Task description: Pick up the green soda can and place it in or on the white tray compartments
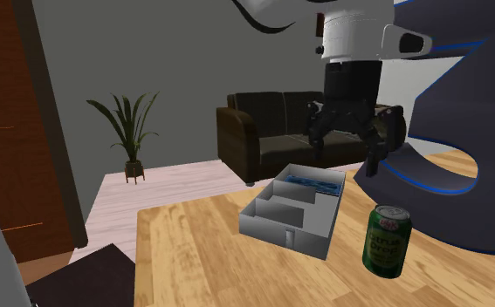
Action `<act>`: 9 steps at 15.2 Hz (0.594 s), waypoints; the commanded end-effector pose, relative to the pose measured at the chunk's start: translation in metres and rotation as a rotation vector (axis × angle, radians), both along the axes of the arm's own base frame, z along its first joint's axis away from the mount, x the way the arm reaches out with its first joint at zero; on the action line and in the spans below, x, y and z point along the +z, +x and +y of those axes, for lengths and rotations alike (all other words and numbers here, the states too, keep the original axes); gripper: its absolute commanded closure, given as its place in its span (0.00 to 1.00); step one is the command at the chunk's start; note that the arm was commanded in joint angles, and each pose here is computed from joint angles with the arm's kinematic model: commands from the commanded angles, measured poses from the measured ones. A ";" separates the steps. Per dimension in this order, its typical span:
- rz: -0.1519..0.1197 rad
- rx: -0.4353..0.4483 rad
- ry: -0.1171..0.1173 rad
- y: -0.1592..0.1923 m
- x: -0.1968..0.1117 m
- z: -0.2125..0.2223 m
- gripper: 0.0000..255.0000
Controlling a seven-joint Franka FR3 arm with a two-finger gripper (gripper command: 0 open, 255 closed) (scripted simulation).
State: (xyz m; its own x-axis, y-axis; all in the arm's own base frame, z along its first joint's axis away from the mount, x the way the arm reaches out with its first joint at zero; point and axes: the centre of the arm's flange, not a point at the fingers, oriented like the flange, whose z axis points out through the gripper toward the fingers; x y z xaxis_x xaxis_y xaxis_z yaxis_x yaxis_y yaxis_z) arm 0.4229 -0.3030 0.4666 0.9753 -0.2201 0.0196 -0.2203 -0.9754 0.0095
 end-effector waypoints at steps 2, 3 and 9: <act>0.007 -0.001 0.004 0.016 -0.024 -0.030 0.00; 0.009 -0.002 0.006 0.021 -0.032 -0.040 0.00; 0.017 -0.005 0.012 0.040 -0.070 -0.080 0.00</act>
State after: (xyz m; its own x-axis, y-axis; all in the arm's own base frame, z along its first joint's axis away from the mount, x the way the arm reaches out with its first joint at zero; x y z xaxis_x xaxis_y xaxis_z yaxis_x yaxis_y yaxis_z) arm 0.4622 -0.3789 0.4038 0.9742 -0.2255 -0.0002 -0.2255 -0.9742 0.0013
